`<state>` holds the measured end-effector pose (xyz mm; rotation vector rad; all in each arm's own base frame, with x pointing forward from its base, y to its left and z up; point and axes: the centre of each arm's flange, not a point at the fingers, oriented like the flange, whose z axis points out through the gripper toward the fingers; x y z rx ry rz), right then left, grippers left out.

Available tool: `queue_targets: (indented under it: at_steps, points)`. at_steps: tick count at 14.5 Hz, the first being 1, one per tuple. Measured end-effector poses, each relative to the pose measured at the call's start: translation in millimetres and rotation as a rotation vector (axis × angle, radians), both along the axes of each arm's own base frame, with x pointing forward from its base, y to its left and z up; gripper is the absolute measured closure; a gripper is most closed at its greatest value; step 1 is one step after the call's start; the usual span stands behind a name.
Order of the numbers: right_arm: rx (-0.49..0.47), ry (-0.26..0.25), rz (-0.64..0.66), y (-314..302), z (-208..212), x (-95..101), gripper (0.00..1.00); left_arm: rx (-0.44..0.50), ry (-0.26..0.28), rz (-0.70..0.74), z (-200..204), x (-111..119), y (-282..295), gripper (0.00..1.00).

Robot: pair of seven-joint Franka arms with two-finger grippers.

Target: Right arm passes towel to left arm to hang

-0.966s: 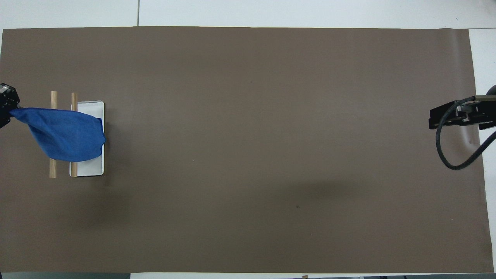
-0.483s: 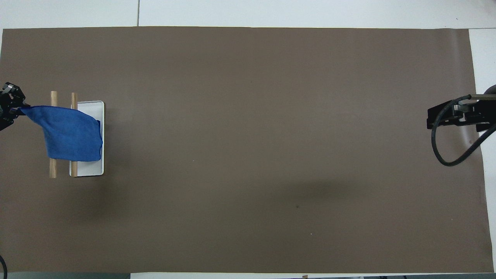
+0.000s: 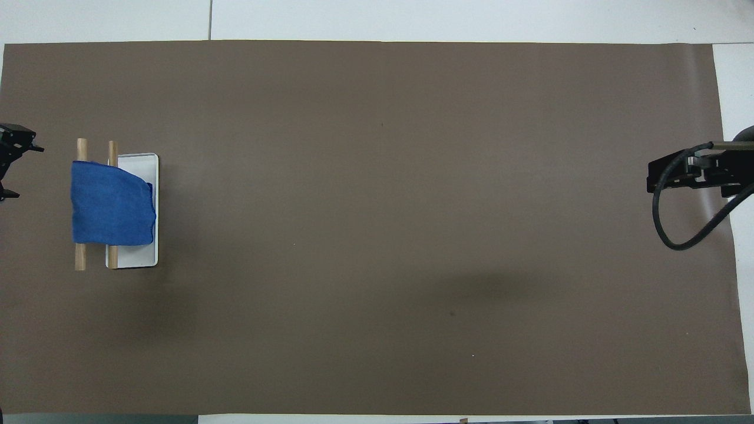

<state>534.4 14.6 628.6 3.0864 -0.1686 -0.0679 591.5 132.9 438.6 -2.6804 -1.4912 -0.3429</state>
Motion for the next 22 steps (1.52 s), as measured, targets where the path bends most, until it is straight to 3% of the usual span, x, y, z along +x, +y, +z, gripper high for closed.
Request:
queue_targets:
  at_steps: [6, 8, 12, 17, 22]
  points:
    - [0.000, 0.003, -0.005, -0.1, 0.7, -0.8, 0.00, 0.017, 0.029, -0.232, 36.0, 3.0, -95.9, 0.00]
    - [-0.002, 0.034, -0.010, -0.4, 2.3, -5.4, 0.00, 0.012, 0.030, -0.322, 43.0, 5.1, -134.3, 0.00]
    - [-0.004, 0.038, -0.041, -0.7, 5.5, -6.9, 0.00, 0.007, 0.106, -0.506, 65.0, -13.4, -186.8, 0.00]
    - [0.010, 0.038, -0.052, -0.1, 5.3, -6.9, 0.00, -0.060, 0.140, -0.733, 125.3, -24.5, -167.9, 0.00]
    - [0.015, 0.039, -0.063, -5.6, 5.3, -6.8, 0.00, -0.066, 0.195, -0.835, 157.0, -30.8, -136.5, 0.00]
